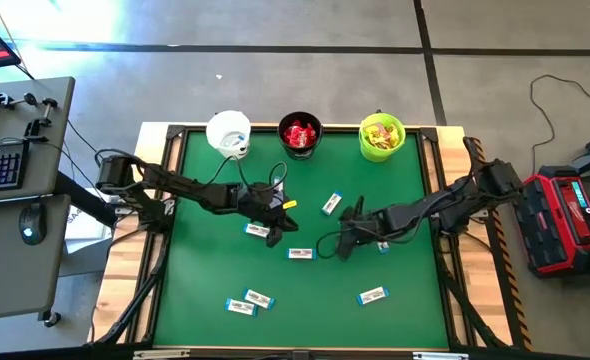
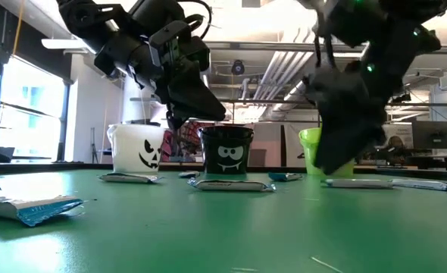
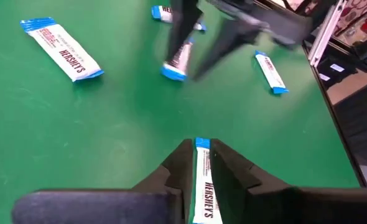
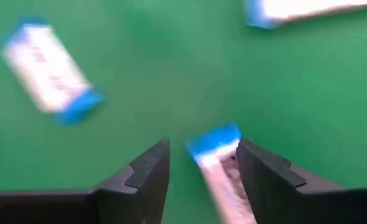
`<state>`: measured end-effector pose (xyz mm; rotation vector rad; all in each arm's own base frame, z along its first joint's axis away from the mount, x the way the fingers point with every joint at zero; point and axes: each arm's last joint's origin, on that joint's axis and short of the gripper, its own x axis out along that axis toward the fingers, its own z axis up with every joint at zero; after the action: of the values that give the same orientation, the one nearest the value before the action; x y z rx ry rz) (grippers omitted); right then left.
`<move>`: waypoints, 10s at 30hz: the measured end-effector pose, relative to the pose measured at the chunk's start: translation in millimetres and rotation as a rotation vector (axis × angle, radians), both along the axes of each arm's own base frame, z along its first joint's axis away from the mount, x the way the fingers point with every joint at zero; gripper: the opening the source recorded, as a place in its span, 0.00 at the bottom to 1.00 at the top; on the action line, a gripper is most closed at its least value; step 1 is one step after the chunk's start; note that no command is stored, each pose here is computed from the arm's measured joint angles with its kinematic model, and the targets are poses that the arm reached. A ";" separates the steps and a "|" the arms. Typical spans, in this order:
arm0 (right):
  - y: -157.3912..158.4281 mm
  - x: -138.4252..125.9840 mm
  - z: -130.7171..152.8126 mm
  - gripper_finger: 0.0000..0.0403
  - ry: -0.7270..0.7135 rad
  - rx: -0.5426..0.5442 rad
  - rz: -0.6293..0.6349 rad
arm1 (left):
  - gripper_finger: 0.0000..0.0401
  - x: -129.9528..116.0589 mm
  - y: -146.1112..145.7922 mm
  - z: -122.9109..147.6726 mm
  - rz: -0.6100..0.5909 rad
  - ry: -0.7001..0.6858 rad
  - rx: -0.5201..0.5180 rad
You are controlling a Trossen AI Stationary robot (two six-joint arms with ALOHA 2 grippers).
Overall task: Sort candy by brand, put in halloween buckets
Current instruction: Put the white chocolate bar into the white bucket
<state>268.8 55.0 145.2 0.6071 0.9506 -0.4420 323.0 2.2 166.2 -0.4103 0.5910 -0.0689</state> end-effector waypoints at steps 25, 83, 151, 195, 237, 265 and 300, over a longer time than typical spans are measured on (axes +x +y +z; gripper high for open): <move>43.2 -61.3 5.9 0.03 0.342 -0.374 0.266 | 0.17 13.6 -53.2 28.5 -0.252 -0.262 0.565; 31.8 -61.8 1.2 0.00 0.146 -0.242 0.205 | 0.14 116.0 -38.2 -20.4 -0.764 0.050 1.029; 38.4 -71.0 31.2 0.00 -0.056 -0.251 0.246 | 0.00 118.1 -36.8 3.0 -0.737 -0.015 1.249; 14.6 -51.1 1.8 0.00 0.214 -0.176 0.108 | 0.32 128.3 -32.1 -56.1 -0.796 0.106 1.323; 6.8 -32.8 -17.1 0.00 0.209 -0.163 0.134 | 0.12 128.1 -39.0 -58.0 -0.809 0.083 1.320; 8.7 -39.5 -12.7 0.00 0.245 -0.157 0.167 | 0.00 120.3 -40.1 -28.8 -0.787 0.106 1.326; 27.9 -52.6 2.5 0.00 0.200 -0.224 0.202 | 0.00 75.3 37.8 80.3 -0.369 0.160 1.018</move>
<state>216.2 82.9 147.7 0.2636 1.1228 -0.4264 398.3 40.0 246.5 0.6891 0.7736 -0.0791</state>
